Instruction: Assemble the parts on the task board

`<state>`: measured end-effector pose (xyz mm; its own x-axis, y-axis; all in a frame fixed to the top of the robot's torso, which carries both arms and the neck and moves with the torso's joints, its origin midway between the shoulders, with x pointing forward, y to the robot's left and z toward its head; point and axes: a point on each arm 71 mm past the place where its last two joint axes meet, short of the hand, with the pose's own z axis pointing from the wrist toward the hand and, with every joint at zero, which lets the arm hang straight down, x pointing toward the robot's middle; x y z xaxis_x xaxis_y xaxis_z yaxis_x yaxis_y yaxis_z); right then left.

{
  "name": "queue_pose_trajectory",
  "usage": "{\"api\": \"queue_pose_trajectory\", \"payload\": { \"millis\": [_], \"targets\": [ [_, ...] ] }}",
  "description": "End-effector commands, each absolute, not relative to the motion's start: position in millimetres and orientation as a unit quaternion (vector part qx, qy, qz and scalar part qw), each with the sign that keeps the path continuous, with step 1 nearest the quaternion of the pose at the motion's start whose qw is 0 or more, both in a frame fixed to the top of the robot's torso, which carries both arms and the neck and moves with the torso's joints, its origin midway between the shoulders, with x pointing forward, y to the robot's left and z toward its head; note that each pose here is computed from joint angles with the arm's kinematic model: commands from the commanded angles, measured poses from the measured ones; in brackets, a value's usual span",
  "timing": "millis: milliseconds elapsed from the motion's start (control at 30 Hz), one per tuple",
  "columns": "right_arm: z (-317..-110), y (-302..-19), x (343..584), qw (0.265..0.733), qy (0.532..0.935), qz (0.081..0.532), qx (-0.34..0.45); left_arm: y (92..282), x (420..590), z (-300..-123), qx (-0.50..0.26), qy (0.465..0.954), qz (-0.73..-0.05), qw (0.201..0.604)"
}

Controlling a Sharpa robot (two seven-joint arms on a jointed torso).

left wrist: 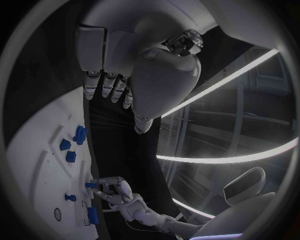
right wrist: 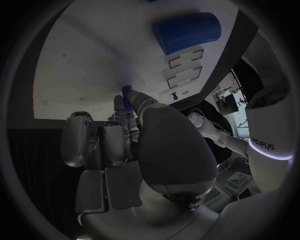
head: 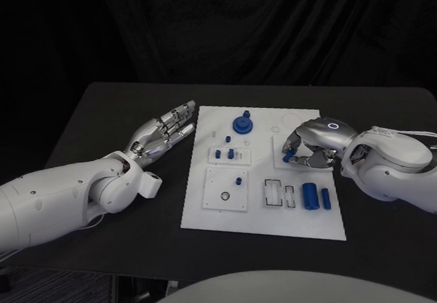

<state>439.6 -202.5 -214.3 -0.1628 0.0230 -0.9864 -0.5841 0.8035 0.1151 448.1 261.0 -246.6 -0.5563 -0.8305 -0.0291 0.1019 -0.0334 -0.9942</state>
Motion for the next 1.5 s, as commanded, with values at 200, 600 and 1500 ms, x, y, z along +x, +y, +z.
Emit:
{"api": "queue_pose_trajectory", "payload": {
  "millis": [200, 600, 1500],
  "targets": [
    [-205.0, -203.5, 433.5, 0.647, 0.691, 0.266, -0.184, 260.5, 446.0, -242.0, -0.29, 0.57, -0.678, 0.363],
    [-167.8, -200.6, 428.1, 0.666, 0.668, 0.273, -0.189, 261.1, 445.8, -242.4, -0.292, 0.571, -0.676, 0.364],
    [-174.9, -73.5, 395.3, 0.582, 0.636, 0.305, -0.404, 253.3, 447.6, -243.8, -0.289, 0.572, -0.68, 0.357]
  ]
}}
